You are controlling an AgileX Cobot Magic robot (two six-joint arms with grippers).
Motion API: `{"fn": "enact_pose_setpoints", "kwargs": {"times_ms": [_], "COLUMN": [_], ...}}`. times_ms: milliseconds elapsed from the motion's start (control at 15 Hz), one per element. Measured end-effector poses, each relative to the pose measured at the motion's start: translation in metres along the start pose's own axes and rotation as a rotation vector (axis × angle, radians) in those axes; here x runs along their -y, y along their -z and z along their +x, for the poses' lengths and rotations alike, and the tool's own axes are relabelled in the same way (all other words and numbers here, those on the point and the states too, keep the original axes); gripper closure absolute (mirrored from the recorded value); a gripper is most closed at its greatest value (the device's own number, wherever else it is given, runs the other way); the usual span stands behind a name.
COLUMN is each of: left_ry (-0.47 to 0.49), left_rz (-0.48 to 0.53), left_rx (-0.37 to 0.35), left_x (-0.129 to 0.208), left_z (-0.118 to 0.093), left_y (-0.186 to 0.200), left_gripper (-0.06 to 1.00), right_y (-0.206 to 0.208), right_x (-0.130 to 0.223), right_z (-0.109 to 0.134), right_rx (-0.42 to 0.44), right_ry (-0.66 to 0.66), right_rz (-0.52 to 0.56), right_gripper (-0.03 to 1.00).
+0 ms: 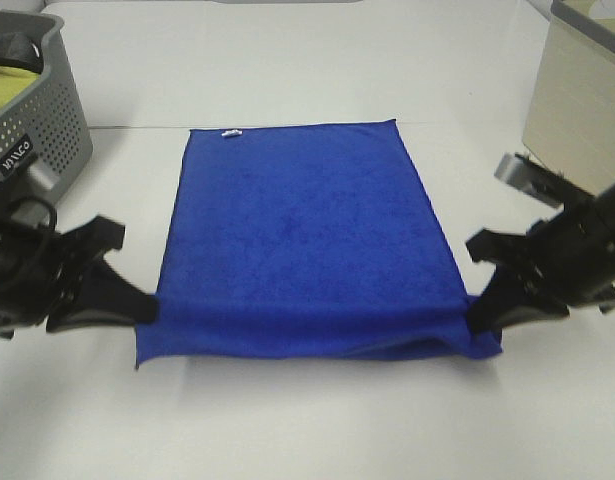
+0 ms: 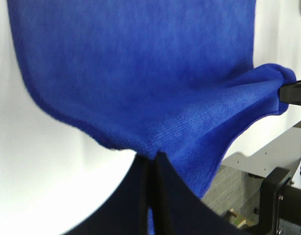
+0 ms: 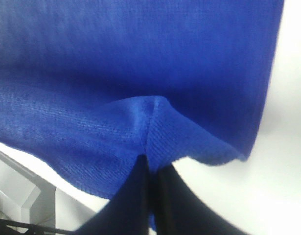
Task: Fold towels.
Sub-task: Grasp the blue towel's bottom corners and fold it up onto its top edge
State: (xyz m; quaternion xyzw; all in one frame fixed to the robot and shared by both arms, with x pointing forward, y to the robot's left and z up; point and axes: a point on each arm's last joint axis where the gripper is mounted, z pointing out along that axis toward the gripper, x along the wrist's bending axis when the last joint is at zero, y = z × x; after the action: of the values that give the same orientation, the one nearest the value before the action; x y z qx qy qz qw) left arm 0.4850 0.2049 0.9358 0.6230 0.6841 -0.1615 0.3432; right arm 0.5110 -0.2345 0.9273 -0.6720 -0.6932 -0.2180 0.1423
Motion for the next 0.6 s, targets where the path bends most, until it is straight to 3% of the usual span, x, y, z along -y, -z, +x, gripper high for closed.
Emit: {"fn": "enact_pose_setpoints", "kwargs": {"times_ms": [200,600], "left_ry": [-0.032,-0.099], "left_rz": [-0.041,-0.174], "left_rx": [-0.004,0.044], "left_x": [-0.056,-0.171], "left_z": [-0.014,-0.030], "left_y": [-0.010,-0.051], "left_gripper": [0.94,0.94], "right_y": [0.011,0.012], "right_x": [-0.076,-0.205], "right_z": [0.017,0.027], "right_rx": [-0.048,-0.041], "right_ry": [0.088,0.184], "right_rz": [-0.061,-0.165], "right_gripper": [0.95,0.95]}}
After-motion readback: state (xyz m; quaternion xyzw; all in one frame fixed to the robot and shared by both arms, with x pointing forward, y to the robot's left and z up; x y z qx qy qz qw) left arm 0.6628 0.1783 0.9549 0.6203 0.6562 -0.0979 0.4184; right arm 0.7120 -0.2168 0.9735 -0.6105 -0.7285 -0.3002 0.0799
